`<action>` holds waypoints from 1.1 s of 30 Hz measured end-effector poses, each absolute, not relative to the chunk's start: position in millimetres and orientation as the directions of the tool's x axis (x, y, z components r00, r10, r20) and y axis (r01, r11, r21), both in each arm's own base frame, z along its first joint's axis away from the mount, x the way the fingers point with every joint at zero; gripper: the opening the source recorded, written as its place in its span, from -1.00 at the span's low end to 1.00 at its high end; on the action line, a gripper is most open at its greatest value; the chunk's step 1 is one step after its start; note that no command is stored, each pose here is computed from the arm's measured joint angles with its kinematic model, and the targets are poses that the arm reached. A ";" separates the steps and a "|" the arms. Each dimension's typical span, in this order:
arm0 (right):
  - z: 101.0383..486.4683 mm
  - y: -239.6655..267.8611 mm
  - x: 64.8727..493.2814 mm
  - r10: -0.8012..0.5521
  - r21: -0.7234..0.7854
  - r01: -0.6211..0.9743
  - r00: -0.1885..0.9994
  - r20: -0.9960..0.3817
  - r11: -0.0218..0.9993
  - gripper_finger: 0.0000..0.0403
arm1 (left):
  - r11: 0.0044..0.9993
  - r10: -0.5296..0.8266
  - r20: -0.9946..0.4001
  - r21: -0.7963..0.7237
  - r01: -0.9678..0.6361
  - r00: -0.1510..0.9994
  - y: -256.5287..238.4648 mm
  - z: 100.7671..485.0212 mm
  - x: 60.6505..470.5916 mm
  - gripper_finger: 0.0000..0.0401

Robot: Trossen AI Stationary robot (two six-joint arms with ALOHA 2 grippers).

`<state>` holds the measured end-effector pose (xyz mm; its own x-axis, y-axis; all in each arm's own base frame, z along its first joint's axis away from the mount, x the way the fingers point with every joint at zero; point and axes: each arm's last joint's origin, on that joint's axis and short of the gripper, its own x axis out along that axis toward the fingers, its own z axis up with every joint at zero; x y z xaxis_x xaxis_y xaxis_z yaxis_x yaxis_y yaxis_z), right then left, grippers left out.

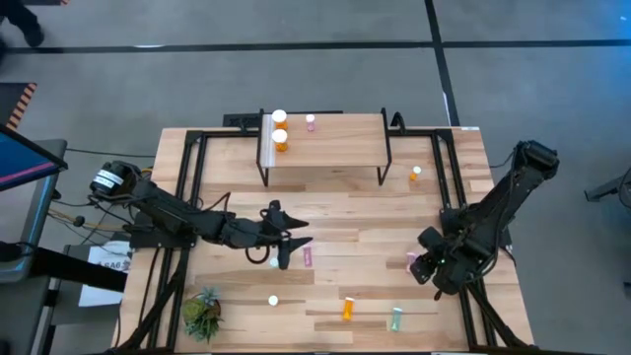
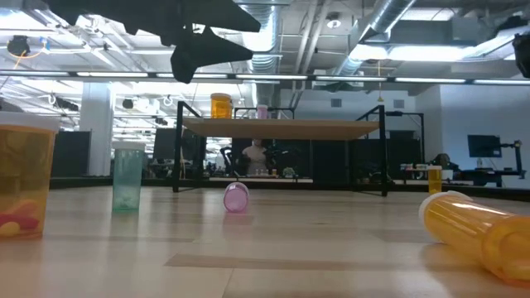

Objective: Pick and place medicine bottles onto shelf by color
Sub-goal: Put the right pink pill bottle on the shelf aligned with the other pink pill bottle

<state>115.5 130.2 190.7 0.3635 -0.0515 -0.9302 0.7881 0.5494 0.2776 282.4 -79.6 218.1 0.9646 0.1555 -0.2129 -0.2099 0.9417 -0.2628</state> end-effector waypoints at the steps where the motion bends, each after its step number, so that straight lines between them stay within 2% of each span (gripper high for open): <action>1: 190.8 130.0 115.9 -0.055 0.286 0.800 0.368 -0.928 0.528 0.12 | 0.942 0.159 -0.212 -0.260 -0.213 0.964 -78.5 218.2 282.7 0.04; 9: 177.1 137.5 122.6 -0.108 0.268 0.864 0.342 -0.934 0.426 0.12 | 0.943 0.154 -0.226 -0.256 -0.212 0.962 -78.4 216.8 282.4 0.04; 17: 159.8 149.7 133.4 -0.104 0.258 0.880 0.323 -0.941 0.399 0.12 | 0.943 0.115 -0.251 -0.276 -0.185 0.961 -79.6 214.6 282.0 0.04; 23: 143.5 153.5 135.6 -0.109 0.146 0.904 0.205 -0.973 0.403 0.12 | 0.944 0.111 -0.253 -0.275 -0.182 0.961 -79.7 214.4 281.9 0.04; 27: 139.2 152.9 138.1 -0.124 0.120 0.907 0.184 -0.975 0.404 0.12 | 0.944 0.110 -0.253 -0.275 -0.181 0.961 -79.7 214.4 281.9 0.04; 33: 138.9 151.6 139.7 -0.115 0.087 0.849 0.171 -0.979 0.522 0.12 | 0.945 0.111 -0.263 -0.270 -0.184 0.958 -79.6 213.5 281.6 0.04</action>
